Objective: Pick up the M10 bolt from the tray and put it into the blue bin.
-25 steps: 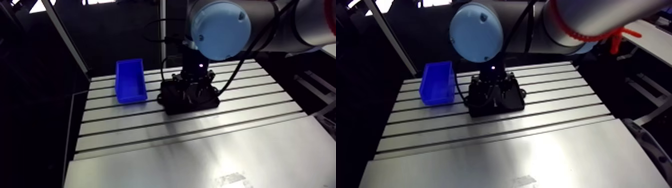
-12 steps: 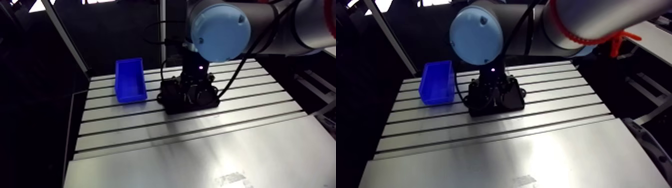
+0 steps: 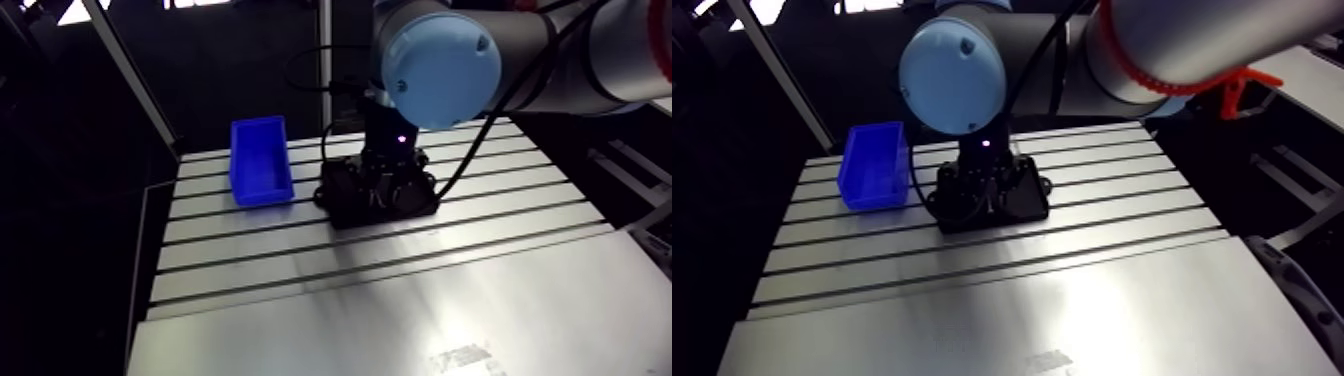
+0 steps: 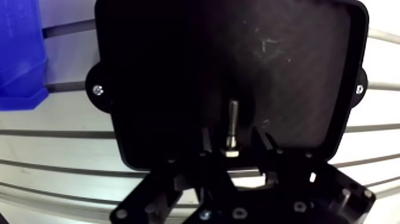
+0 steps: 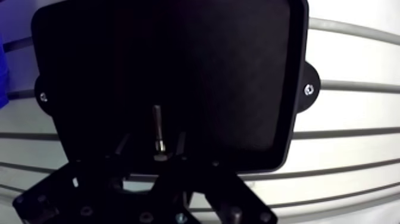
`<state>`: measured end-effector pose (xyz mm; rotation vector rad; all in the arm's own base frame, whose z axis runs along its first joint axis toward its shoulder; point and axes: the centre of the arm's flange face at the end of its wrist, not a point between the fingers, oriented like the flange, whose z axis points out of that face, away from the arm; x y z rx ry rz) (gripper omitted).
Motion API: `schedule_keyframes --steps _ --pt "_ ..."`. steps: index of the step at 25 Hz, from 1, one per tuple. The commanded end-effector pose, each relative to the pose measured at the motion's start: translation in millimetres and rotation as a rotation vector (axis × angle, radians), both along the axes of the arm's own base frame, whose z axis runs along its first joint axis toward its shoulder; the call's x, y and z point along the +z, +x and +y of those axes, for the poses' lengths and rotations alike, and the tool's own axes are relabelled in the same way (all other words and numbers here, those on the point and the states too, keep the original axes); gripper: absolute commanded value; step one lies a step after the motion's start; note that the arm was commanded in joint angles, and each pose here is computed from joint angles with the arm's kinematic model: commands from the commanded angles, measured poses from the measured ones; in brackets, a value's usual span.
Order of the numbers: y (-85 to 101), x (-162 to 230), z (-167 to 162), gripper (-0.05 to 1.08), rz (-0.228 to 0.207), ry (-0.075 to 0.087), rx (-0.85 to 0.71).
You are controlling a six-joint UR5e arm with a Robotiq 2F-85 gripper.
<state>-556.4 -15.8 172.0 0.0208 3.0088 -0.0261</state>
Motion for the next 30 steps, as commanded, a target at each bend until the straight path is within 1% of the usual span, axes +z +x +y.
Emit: schedule_keyframes --steps 1,12,15,20,30 --pt "-1.4 0.4 -0.5 0.57 0.016 0.003 0.001" --pt "-1.5 -3.7 0.4 0.63 0.008 0.002 0.0" --pt "-1.5 -3.7 0.4 0.68 0.008 0.002 0.0" --pt "-0.5 -4.7 0.2 0.72 0.007 0.001 0.0" --pt "0.0 -6.1 1.1 0.76 0.003 0.002 -0.001"
